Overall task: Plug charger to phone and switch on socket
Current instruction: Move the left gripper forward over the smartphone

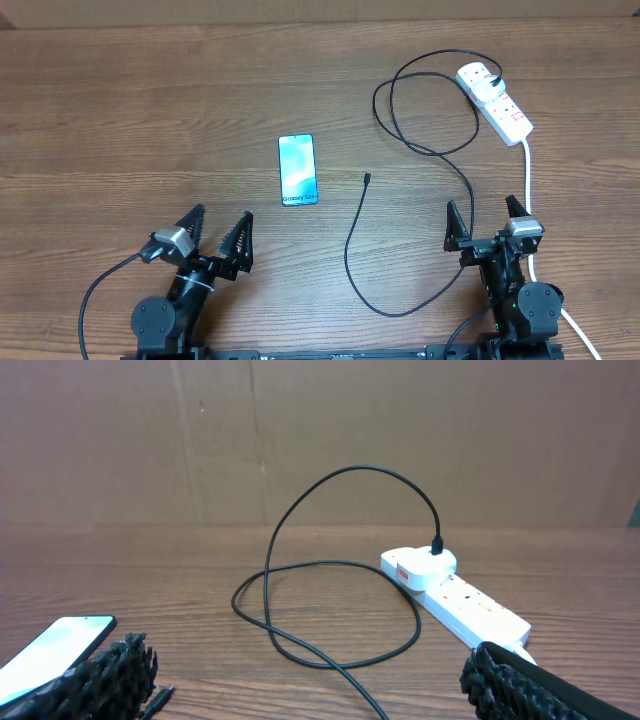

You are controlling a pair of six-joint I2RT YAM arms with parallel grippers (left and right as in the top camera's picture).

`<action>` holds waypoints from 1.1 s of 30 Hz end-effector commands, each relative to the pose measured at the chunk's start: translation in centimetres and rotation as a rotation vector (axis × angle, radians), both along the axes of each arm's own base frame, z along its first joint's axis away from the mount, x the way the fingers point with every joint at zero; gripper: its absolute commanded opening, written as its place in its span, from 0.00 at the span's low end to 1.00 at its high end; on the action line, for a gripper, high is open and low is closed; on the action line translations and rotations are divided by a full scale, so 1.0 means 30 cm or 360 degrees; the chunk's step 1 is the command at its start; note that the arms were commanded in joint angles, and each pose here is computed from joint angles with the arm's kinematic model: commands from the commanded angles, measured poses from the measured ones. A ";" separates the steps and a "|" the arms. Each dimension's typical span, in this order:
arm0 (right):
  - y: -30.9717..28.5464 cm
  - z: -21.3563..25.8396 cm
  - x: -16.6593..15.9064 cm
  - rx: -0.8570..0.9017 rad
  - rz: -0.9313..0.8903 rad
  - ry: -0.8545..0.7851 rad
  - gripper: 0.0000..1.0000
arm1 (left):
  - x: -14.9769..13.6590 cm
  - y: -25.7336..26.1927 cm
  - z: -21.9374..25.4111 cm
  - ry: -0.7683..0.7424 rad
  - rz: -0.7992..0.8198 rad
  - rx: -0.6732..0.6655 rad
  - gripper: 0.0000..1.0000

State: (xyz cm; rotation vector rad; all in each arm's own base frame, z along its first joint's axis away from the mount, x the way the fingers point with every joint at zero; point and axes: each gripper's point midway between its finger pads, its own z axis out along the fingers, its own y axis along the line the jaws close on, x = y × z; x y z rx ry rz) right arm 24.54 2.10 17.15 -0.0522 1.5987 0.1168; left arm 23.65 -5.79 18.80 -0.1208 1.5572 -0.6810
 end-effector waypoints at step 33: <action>0.003 -0.004 0.000 0.0004 0.0005 -0.0010 1.00 | 0.035 -0.014 0.686 0.0426 -0.0083 0.0328 1.00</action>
